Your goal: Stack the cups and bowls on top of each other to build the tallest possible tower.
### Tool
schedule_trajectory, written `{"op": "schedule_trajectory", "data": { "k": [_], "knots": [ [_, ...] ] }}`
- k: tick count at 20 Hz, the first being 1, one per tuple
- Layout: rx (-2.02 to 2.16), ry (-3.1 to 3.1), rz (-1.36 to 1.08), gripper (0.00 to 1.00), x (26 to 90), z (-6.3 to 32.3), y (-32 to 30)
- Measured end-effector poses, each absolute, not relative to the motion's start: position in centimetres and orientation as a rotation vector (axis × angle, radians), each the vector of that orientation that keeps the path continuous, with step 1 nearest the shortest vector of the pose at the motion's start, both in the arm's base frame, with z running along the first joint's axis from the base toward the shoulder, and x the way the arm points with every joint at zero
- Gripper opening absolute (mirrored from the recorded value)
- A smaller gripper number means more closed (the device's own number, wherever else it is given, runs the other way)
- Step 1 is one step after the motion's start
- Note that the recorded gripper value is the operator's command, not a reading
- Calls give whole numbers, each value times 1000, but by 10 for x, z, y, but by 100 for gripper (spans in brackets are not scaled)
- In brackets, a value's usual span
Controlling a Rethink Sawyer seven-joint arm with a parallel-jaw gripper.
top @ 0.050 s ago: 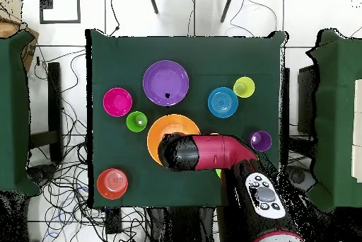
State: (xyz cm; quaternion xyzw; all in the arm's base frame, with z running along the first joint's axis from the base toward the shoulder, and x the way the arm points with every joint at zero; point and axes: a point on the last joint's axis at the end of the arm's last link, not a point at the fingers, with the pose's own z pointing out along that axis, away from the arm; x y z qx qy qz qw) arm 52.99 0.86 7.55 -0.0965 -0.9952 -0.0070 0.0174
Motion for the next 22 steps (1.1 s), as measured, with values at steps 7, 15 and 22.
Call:
{"op": "schedule_trajectory", "data": {
  "k": [7, 15, 22],
  "knots": [
    [-239, -3104, -49, 100, 532, 75, 21],
    [-277, -3088, -146, 100, 527, 75, 4],
    [-277, -3076, -169, 100, 510, 71, -20]
  ]
}}
